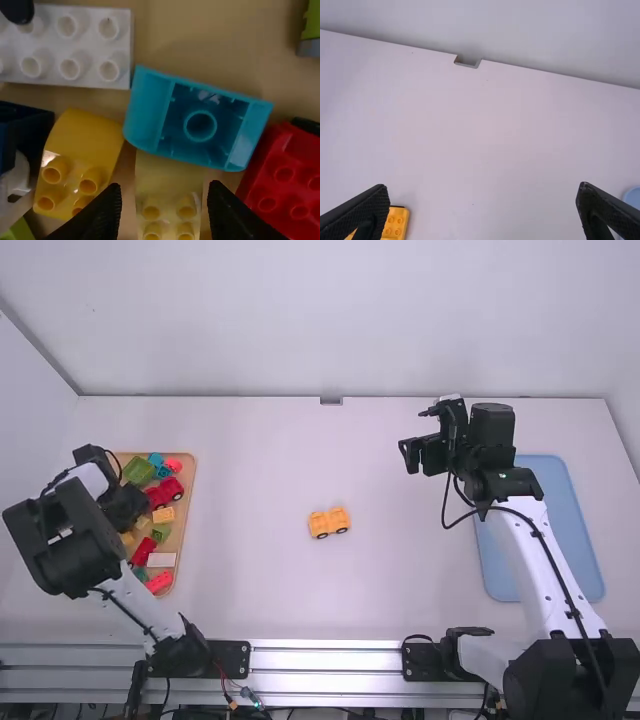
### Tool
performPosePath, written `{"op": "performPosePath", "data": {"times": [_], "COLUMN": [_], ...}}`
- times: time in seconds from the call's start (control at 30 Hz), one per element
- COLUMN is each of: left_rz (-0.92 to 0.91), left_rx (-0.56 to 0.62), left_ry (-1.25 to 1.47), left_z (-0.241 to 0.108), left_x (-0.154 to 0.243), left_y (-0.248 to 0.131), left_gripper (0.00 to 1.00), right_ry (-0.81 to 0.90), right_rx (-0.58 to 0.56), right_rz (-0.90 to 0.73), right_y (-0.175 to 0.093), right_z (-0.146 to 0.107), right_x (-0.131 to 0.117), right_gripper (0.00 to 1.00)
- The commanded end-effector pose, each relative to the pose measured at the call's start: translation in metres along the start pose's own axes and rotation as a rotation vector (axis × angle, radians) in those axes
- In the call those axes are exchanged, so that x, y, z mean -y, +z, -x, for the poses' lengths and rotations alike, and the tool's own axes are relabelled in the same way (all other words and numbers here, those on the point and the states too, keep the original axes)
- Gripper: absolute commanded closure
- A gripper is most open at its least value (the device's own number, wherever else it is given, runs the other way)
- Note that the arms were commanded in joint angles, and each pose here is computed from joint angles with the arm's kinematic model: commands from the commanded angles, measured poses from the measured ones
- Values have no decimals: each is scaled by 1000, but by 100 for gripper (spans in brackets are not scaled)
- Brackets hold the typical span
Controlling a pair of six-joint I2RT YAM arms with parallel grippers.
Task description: Assemble lego blocks to make yellow taxi
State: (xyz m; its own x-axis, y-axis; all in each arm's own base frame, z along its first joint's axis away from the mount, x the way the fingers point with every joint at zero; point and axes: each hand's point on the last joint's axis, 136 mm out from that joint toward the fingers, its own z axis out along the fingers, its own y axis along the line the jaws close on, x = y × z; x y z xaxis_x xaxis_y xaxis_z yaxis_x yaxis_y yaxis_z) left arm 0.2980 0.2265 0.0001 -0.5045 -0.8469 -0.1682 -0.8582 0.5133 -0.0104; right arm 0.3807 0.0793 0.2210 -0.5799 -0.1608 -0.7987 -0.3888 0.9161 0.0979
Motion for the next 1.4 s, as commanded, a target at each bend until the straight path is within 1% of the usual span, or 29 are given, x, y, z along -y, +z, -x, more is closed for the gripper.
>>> {"op": "performPosePath", "data": {"times": [0.0, 0.13, 0.23, 0.43, 0.53, 0.57, 0.6, 0.73, 0.8, 0.87, 0.93, 1.1, 1.17, 1.27, 1.37], "left_rz": [27, 23, 25, 23, 23, 17, 20, 20, 19, 18, 19, 32, 20, -55, -122], "left_rx": [-36, -28, -30, -29, -29, -31, -29, -30, -29, -26, -27, -45, -30, -3, 17], "left_ry": [-2, -2, -3, 7, 2, 4, 1, 0, 0, 2, -26, -231, -277, -295, -338], "left_z": [-12, -11, -13, -18, -17, -17, -17, -17, -16, -14, -12, -3, 1, 3, -8], "left_x": [-5, -5, -6, -3, -5, -4, -4, -4, -4, -2, -1, 1, 3, 18, 31], "left_y": [10, 12, 14, 17, 17, 17, 17, 17, 17, 14, 10, -21, -35, -55, -80], "left_gripper": [54, 54, 58, 58, 63, 65, 70, 74, 82, 98, 98, 98, 98, 98, 98], "right_ry": [-8, -8, -6, -5, -6, -5, -5, -4, -4, -4, -5, -5, -5, -4, -3], "right_rx": [27, 27, 23, 21, 21, 20, 20, 17, 16, 17, 17, 17, 17, 16, 14], "right_rz": [6, 6, 7, 7, 7, 7, 7, 7, 7, 7, 7, 7, 7, 7, 8], "right_y": [-4, -4, -4, -3, -3, -3, -3, -3, -3, -3, -3, -3, -3, -3, -3], "right_z": [14, 14, 13, 12, 12, 12, 12, 11, 11, 11, 12, 12, 12, 11, 11], "right_x": [-2, -2, -2, -2, -2, -2, -2, -2, -2, -2, -2, -2, -2, -2, -2], "right_gripper": [2, 1, 2, 2, 2, 2, 2, 2, 2, 2, 2, 2, 2, 2, 2]}}
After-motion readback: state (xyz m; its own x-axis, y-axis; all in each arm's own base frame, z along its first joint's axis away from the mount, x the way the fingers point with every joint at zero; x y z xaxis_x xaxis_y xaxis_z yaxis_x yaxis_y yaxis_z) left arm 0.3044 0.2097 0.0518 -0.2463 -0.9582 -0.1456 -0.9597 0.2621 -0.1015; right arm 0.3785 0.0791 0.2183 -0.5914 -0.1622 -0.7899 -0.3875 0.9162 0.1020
